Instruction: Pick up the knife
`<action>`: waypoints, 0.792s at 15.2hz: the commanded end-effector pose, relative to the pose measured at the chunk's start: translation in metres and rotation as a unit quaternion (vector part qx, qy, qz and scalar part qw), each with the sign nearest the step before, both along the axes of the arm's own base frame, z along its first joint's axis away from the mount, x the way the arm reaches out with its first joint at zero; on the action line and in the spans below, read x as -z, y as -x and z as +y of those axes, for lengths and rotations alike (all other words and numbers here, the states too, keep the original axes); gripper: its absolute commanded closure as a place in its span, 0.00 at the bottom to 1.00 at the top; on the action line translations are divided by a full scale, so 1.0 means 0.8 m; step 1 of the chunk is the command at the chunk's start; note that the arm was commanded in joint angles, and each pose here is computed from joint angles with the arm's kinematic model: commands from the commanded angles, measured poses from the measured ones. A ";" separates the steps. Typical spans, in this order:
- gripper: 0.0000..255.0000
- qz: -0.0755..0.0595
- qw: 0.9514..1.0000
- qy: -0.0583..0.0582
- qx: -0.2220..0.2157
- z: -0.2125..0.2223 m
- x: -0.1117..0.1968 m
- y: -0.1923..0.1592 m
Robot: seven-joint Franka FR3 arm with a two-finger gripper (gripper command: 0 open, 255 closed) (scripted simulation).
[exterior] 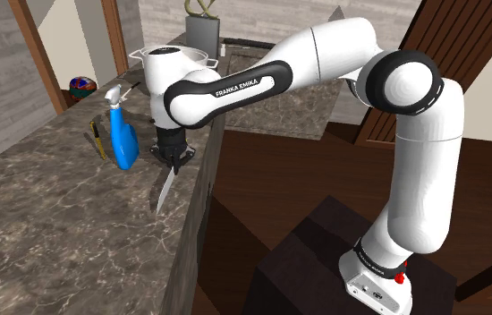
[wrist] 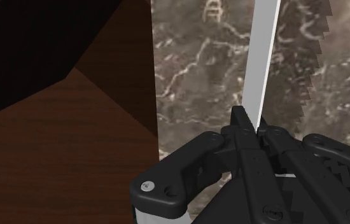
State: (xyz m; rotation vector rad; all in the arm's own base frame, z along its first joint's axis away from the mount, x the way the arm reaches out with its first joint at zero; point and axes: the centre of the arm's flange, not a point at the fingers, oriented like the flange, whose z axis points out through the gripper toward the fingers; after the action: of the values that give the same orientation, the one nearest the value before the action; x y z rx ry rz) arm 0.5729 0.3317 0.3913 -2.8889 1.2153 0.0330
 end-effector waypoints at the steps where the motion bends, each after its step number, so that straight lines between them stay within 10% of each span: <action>1: 1.00 0.000 1.000 0.000 0.000 0.000 -0.006 0.000; 12: 1.00 0.000 1.000 0.000 0.000 0.000 -0.079 0.000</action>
State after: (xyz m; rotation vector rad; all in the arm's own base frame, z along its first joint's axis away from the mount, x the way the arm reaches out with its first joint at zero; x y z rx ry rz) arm 0.5735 0.3316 0.4495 -2.8887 1.2152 0.0329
